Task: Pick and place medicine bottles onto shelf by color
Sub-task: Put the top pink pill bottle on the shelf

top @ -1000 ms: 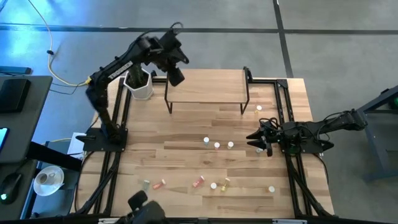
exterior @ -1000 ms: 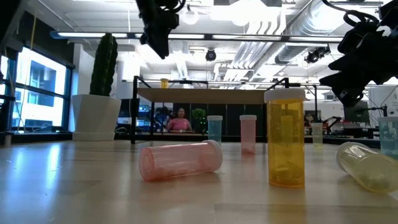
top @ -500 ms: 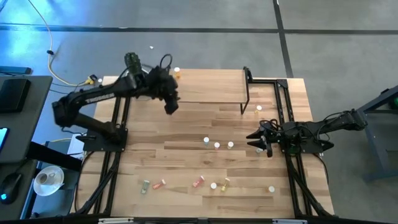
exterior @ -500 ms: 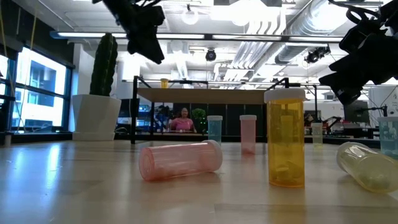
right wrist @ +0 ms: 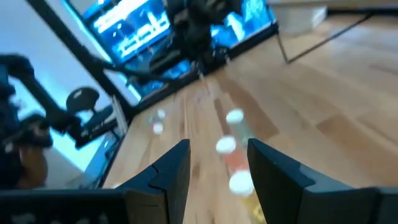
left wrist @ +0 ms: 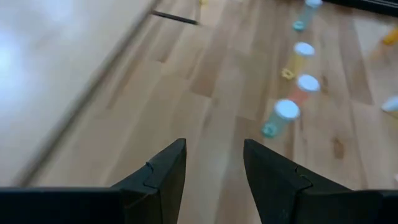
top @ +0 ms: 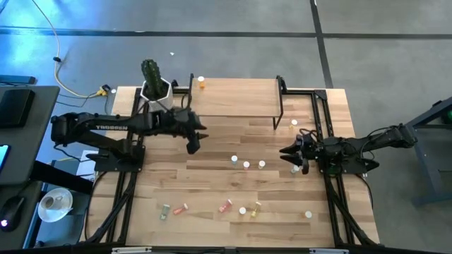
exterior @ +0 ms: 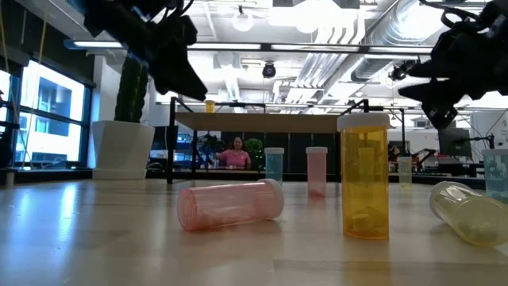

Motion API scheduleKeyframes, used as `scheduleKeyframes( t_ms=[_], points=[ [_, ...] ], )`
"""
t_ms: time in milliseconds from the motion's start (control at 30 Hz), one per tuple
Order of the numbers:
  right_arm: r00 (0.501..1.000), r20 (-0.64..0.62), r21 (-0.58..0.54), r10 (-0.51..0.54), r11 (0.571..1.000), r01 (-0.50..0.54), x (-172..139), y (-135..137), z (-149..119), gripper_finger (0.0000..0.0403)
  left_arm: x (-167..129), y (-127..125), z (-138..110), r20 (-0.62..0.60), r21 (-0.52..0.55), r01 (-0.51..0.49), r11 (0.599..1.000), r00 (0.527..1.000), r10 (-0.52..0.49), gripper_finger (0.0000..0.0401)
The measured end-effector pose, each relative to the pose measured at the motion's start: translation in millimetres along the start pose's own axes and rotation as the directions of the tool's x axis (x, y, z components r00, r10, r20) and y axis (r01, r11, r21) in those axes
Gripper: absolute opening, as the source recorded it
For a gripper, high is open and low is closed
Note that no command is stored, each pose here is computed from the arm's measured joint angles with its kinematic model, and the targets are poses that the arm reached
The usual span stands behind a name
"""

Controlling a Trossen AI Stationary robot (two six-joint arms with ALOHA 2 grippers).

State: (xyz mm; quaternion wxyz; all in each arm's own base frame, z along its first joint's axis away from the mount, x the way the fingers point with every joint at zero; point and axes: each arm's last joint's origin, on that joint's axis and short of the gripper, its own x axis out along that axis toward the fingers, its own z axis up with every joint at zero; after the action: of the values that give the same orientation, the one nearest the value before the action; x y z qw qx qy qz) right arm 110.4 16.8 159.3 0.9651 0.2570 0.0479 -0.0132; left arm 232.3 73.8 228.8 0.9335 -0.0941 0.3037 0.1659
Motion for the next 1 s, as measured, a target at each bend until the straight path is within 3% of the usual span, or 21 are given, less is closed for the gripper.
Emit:
scheduleKeyframes(
  t_ms=[300, 467, 767, 900, 1000],
  points=[
    [0.987, 0.139, 0.025, -0.077, 0.997, 0.075, -0.6, 0.6, 9.0, 0.0151, 6.1, -16.6, -11.5, 0.105, 0.04, 0.07, 0.997, 0.992, -0.073, 0.0152],
    [0.949, 0.282, 0.063, -0.141, 0.99, 0.128, -2.7, 2.3, 19.3, 0.0151, 5.7, -17.2, -8.9, 0.132, 0.111, 0.064, 0.992, 0.988, -0.078, 0.0152],
    [0.903, 0.423, -0.187, -0.069, 0.969, 0.162, -5.5, 18.1, 46.9, 0.0167, 6.3, -8.6, -7.8, 0.136, 0.16, 0.022, 0.987, 0.99, -0.044, 0.0152],
    [0.908, 0.413, -0.291, -0.07, 0.935, 0.204, -1.0, 30.7, 65.7, 0.0189, 6.5, -3.5, -7.3, 0.137, 0.14, 0.006, 0.99, 0.99, -0.026, 0.0152],
    [0.935, 0.339, -0.356, -0.102, 0.906, 0.228, 7.1, 38.8, 75.8, 0.0201, 6.6, -1.6, -7.1, 0.138, 0.135, 0.0, 0.991, 0.99, -0.019, 0.0152]
  ],
)
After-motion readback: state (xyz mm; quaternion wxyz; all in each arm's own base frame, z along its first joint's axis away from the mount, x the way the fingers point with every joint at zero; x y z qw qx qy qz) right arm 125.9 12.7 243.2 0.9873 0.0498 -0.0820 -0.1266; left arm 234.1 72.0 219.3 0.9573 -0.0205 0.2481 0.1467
